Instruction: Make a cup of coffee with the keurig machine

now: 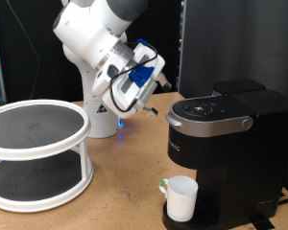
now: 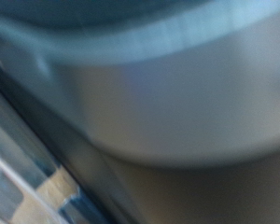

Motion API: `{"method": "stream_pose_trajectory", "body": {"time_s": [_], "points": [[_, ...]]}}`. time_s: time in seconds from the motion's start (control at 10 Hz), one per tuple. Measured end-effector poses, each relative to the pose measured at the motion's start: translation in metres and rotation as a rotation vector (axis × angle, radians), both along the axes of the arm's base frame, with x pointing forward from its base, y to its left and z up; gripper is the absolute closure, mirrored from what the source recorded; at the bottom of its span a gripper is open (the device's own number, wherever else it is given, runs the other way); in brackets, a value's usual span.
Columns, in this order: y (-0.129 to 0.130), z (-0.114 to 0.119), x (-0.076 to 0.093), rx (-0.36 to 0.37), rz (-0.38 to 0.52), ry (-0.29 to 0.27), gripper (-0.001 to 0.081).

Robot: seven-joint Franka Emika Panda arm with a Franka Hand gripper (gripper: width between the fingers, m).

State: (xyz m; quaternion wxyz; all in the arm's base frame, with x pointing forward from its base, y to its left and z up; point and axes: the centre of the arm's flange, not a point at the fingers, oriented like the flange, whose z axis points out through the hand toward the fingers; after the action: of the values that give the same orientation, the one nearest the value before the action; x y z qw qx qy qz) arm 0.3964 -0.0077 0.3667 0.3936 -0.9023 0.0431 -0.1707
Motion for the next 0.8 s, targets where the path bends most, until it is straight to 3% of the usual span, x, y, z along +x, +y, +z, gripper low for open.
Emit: {"method": "stream_pose_trajectory", "body": {"time_s": [0.3,0.6,0.7,0.8], "points": [[0.009,0.044,0.000,0.067,-0.002,-0.039,-0.0002],[0.010,0.083,-0.004,0.125,0.020,-0.031,-0.0002],[0.009,0.081,-0.004,0.121,0.017,-0.032,-0.0002],[0.012,0.083,-0.003,0.062,0.046,-0.043,-0.0002]]}}
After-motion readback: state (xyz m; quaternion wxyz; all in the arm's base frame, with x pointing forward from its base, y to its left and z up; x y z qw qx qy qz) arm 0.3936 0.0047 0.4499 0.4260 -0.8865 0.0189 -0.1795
